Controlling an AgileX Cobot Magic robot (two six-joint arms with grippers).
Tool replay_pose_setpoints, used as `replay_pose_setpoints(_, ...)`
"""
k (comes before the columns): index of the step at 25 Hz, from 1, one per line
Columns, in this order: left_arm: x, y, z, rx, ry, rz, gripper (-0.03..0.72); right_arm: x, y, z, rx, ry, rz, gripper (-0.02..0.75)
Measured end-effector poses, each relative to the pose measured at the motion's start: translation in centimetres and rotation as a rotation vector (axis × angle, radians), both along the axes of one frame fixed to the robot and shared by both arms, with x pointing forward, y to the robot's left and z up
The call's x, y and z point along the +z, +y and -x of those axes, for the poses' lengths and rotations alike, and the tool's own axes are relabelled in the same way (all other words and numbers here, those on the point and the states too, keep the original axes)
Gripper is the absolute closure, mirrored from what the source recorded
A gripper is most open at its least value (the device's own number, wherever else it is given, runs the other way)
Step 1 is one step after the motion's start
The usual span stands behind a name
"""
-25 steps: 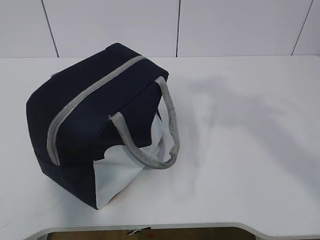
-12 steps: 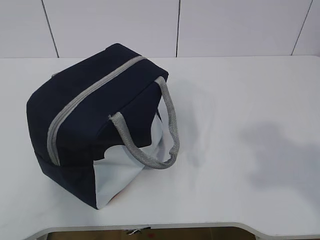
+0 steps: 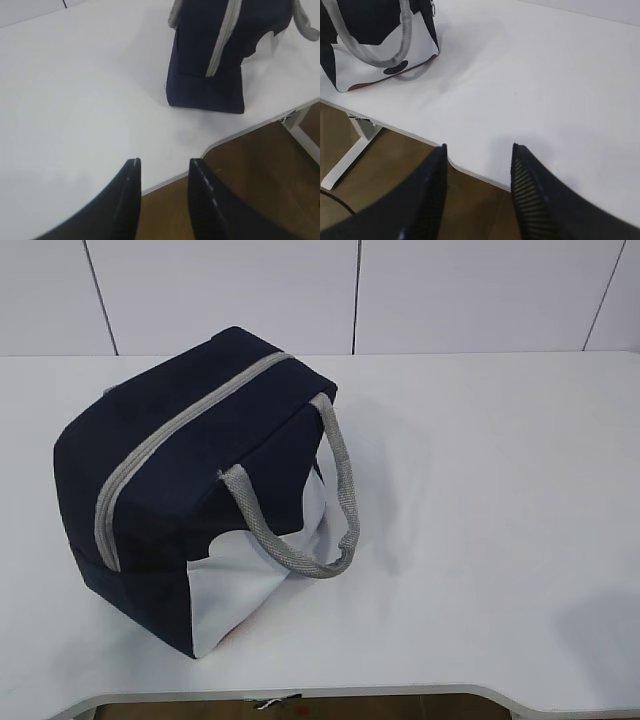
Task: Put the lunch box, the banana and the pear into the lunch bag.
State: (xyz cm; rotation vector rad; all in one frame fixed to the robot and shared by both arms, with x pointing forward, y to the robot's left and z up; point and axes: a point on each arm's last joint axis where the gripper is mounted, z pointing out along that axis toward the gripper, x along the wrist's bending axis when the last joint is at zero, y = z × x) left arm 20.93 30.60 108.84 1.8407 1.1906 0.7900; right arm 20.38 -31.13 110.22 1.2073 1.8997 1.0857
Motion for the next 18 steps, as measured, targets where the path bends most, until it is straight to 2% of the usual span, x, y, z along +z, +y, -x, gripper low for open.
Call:
replay_pose_setpoints(3, -1.6, -0.3, -0.4, -0.012, 0.006, 0.015, 0.445, -2.1, 0.0, -0.3, -0.006, -0.026, -0.004, 0.380)
replay_pose_setpoints(8, -3.4, -0.8, -1.8, -0.018, 0.020, 0.024, 0.445, -4.5, 0.6, -1.9, -0.006, 0.014, 0.010, 0.380)
replay_pose_setpoints(18, -3.7, -0.6, -2.2, 0.001, 0.018, 0.005, 0.451, -5.5, 0.9, -2.4, -0.001, 0.050, 0.016, 0.380)
